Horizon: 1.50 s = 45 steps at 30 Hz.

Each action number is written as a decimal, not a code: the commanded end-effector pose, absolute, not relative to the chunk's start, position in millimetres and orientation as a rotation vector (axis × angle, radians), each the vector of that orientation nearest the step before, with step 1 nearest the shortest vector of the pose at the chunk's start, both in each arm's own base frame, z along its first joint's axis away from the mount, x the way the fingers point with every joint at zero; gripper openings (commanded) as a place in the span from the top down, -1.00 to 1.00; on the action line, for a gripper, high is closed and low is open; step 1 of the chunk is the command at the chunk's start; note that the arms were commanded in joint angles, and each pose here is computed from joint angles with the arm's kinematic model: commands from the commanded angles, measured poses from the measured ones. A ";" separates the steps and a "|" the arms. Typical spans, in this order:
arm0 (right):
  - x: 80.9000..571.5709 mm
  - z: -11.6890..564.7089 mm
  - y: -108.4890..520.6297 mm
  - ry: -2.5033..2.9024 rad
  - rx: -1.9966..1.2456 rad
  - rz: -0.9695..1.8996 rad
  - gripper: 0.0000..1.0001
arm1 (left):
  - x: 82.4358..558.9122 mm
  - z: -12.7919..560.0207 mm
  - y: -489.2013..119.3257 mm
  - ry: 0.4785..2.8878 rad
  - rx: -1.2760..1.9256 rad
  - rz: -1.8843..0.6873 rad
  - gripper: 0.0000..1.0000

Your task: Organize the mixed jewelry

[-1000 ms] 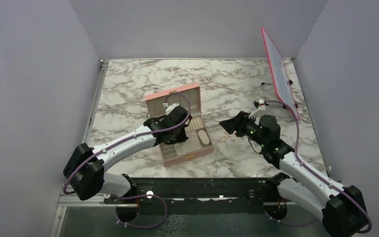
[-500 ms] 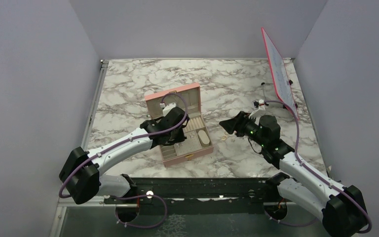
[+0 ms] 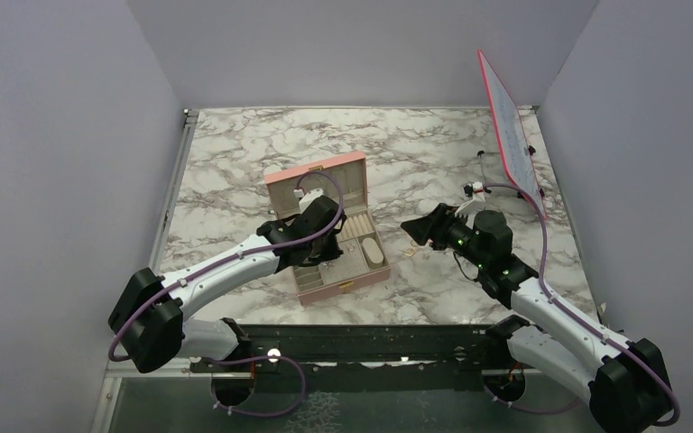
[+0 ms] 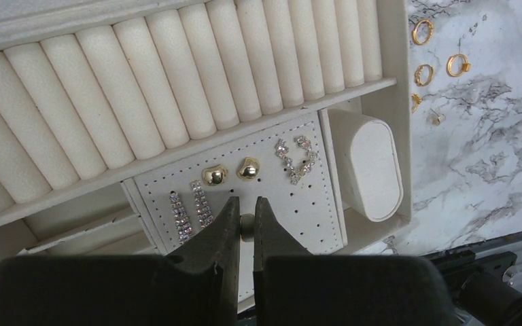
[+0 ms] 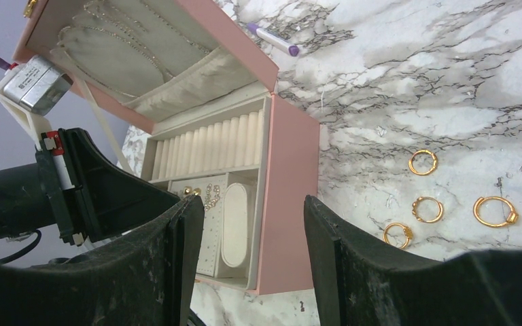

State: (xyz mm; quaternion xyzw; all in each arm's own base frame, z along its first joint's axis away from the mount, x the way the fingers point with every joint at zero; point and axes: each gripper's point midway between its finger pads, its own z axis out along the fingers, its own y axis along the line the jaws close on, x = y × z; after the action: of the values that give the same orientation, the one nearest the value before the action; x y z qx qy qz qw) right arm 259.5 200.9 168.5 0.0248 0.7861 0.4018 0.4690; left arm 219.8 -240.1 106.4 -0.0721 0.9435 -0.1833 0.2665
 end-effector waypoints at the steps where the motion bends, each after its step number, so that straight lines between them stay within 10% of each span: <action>1: 258.0 156.3 195.9 1.958 0.078 0.946 -0.21 | 217.7 105.6 -247.9 2.550 -0.178 -0.539 1.00; 45: 256.6 151.9 195.1 1.967 0.079 0.943 -0.20 | 216.9 104.5 -245.5 2.548 -0.188 -0.534 1.00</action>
State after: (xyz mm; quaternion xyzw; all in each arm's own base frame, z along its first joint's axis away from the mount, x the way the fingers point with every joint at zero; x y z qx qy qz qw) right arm 257.9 199.5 161.8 0.0267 0.7907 0.3981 0.4644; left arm 217.9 -238.3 103.6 -0.0752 0.9440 -0.1827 0.2644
